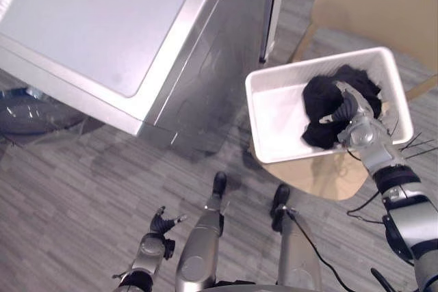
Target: Pick up the laundry basket with both hands and put the clothes into the washing machine.
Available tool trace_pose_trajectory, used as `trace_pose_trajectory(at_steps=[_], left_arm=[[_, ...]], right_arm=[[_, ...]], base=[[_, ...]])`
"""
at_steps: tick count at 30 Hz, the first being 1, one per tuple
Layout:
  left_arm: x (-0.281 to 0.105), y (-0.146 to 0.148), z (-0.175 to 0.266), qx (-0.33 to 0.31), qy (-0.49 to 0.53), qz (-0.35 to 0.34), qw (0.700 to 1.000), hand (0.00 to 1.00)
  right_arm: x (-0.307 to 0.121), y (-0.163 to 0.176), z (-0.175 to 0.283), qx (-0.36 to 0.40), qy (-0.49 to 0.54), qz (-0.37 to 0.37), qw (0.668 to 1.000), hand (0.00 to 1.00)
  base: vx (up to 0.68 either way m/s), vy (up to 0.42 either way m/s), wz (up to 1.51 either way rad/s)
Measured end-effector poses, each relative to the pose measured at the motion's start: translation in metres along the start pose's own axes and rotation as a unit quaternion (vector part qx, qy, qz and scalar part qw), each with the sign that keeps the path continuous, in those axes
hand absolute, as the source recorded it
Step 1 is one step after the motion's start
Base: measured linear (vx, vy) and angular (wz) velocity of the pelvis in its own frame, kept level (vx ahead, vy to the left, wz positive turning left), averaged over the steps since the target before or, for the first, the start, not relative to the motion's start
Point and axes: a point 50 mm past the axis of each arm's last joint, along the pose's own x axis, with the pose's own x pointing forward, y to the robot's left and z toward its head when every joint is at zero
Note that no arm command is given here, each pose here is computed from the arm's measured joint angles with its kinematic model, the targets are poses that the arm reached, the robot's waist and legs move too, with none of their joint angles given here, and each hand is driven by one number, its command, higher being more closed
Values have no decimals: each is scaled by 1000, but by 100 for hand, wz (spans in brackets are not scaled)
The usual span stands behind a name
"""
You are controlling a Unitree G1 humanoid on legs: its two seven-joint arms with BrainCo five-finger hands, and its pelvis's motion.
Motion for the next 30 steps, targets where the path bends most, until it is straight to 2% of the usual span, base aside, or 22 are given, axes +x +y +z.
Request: trace_pose_trajectory(at_steps=[3,4,10,13,16,22,24,27,30], left_arm=[[5,-2,23,-25,-33,7,999,0],[6,-2,30,-37,-45,9,998,0],[8,3,50,-72,-76,20,994,0],[7,2,56,-85,-87,19,992,0],[6,-5,58,-92,-87,11,992,0],[4,-13,56,-98,-82,0,992,0],[4,-13,52,-97,-75,0,993,0],[3,-13,48,-95,-68,0,993,0],[3,-15,46,-93,-59,-2,994,0]], right_arm=[[8,-14,7,1,8,-28,1000,0],[10,-17,12,-6,2,-34,999,100],[20,-34,33,-38,-19,-56,998,100],[21,-41,39,-13,-25,-63,998,100],[20,-37,46,38,-35,-48,998,100],[5,-3,55,143,-61,0,988,100],[-3,-1,64,201,-84,-4,976,100],[-11,-3,70,247,-107,-16,963,100],[-24,-6,76,325,-131,-40,936,100]], base=[[-72,-46,20],[-35,-40,11],[-3,-51,6],[3,-70,2],[20,-60,-6],[21,-62,-6],[12,-48,-9],[2,-43,-10],[2,-54,-4]])
